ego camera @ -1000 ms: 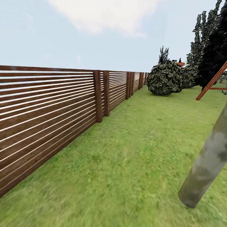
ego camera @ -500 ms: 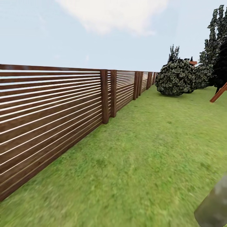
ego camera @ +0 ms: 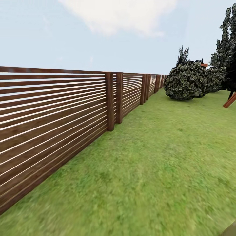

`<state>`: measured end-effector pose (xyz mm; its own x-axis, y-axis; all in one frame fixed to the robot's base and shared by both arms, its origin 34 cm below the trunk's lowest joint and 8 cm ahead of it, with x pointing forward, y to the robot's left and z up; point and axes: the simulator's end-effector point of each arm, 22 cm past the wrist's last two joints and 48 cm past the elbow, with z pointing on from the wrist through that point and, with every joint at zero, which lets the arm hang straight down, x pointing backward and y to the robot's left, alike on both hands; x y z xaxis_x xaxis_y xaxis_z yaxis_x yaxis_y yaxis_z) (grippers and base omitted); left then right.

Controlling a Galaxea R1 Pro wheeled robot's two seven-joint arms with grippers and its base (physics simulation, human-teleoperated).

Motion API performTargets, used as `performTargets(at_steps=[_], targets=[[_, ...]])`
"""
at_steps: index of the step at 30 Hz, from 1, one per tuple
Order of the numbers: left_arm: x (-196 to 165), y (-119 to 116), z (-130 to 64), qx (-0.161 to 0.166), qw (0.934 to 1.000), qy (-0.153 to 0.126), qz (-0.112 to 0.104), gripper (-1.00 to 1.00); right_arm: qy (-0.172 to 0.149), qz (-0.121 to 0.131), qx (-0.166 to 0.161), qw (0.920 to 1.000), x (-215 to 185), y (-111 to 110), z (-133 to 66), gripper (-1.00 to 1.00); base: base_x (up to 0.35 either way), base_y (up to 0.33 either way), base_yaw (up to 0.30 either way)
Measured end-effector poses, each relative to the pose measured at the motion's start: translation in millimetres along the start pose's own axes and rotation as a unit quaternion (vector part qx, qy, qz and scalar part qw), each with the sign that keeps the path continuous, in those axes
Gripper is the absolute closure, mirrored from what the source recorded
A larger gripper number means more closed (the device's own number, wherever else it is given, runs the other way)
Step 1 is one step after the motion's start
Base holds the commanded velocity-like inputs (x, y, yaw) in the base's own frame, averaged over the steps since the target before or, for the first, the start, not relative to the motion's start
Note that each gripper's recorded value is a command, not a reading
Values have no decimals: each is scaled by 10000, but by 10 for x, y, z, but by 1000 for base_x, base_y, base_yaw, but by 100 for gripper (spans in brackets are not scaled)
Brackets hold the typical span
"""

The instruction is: Take the three Easter eggs out of the wicker basket on the lawn in the garden, then place them on the lawn next to a single tree (choose any tree) so that all three eggs are next to the same tree and none are left in the basket.

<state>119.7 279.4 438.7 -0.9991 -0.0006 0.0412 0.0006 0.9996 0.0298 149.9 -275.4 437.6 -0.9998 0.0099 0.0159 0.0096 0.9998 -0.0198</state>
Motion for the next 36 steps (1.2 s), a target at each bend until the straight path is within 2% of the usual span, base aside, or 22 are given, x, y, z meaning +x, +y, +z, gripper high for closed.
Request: performTargets(at_steps=[36], targets=[[0, 0, 0, 0, 10000, 0, 0, -100, 2, -6, -7, 10000, 3, 3, 0, -100, 346, 0, -6]])
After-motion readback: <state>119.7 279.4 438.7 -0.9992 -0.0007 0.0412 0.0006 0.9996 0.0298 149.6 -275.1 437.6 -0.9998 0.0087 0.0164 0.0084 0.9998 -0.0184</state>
